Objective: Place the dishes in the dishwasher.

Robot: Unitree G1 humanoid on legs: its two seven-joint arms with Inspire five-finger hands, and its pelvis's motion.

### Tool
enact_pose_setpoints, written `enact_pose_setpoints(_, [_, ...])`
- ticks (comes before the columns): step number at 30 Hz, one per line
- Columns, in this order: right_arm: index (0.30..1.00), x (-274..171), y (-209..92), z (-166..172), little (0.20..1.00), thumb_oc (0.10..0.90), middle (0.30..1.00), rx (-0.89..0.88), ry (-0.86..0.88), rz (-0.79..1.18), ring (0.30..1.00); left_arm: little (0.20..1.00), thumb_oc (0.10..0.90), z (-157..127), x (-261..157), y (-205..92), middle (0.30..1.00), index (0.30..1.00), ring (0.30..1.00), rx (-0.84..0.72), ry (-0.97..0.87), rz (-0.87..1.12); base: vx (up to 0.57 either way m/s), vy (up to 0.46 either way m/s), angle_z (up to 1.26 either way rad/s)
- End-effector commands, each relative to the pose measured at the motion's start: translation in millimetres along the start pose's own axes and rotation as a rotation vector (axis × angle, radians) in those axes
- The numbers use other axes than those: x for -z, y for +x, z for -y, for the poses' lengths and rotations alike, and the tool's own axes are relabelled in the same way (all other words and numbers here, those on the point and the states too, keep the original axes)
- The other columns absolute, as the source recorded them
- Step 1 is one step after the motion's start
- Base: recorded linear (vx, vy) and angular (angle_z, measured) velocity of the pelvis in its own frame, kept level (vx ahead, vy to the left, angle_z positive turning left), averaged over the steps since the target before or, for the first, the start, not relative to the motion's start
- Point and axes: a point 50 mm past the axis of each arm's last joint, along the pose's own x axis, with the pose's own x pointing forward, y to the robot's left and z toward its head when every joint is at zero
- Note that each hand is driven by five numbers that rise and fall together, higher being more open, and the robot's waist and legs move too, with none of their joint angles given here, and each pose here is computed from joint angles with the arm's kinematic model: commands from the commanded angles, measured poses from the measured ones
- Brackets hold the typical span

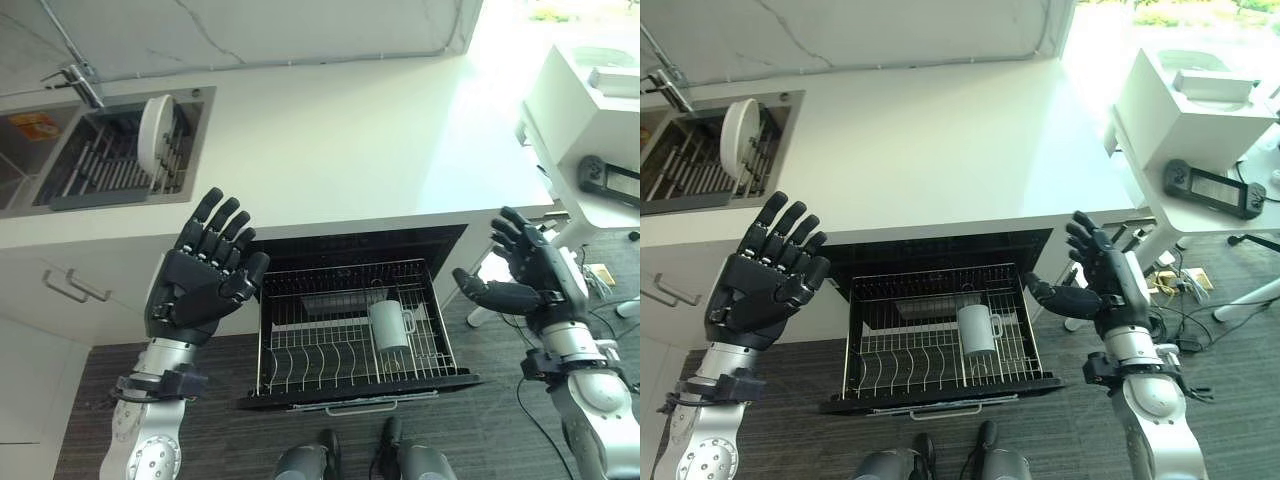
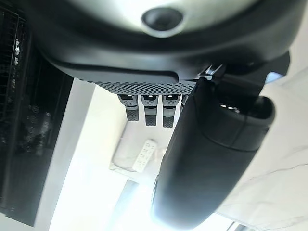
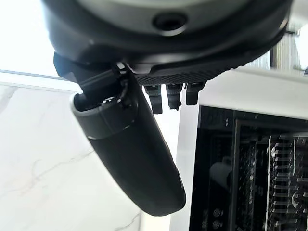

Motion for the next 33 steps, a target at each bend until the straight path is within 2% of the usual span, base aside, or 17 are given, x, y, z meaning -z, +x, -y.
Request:
enact_pose_setpoints(1, [0.9,-59.3,19.9,7.1,0.9,0.8,0.9,-0.01,0.025,0.345,0.9,0.9,0.8,25.2,-43.4,21.2,0.9,0.9,0.9,0.193,0.027,0.267,-0.18,0.673,0.11])
enact_pose_setpoints(4, [0.9,-76.5,29.6,8.2,0.9,0.8,0.9,0.027,0.014,0.404,0.9,0.9,0.8,29.0,-44.9,31.0,0.9,0.9,0.9,0.213,0.041,0.28,-0.39,1.152,-0.62])
enact_pose_setpoints(6, [0.9,-73.1,25.8,9.1,0.9,0.8,0.9,0.058,0.023,0.415,0.9,0.9,0.8,24.9,-45.7,34.9,0.9,0.9,0.9,0.224,0.031,0.251,-0.26,1.009,-0.25])
enact_pose_setpoints(11, [0.9,-62.2,9.2,12.9,0.9,0.8,0.9,0.123,0.04,0.396,0.9,0.9,0.8,22.9,-47.3,32.7,0.9,0.9,0.9,0.275,0.058,0.198,-0.11,0.405,0.16])
enact_pose_setpoints(15, [0.9,-63.8,12.7,6.9,0.9,0.8,0.9,0.126,0.046,0.399,0.9,0.9,0.8,22.7,-45.4,31.6,0.9,0.9,0.9,0.29,0.053,0.18,-0.04,0.276,0.25])
enact_pose_setpoints(24, [0.9,-63.2,6.1,10.4,0.9,0.8,0.9,0.127,0.032,0.404,0.9,0.9,0.8,32.5,-25.7,32.3,0.9,0.9,0.9,0.298,0.009,0.137,0.07,-0.02,0.02])
enact_pose_setpoints(33, [0.9,-73.3,10.4,12.1,0.9,0.8,0.9,0.119,0.036,0.435,0.9,0.9,0.8,33.0,-27.9,33.9,0.9,0.9,0.9,0.257,0.102,0.145,0.11,-0.119,-0.05])
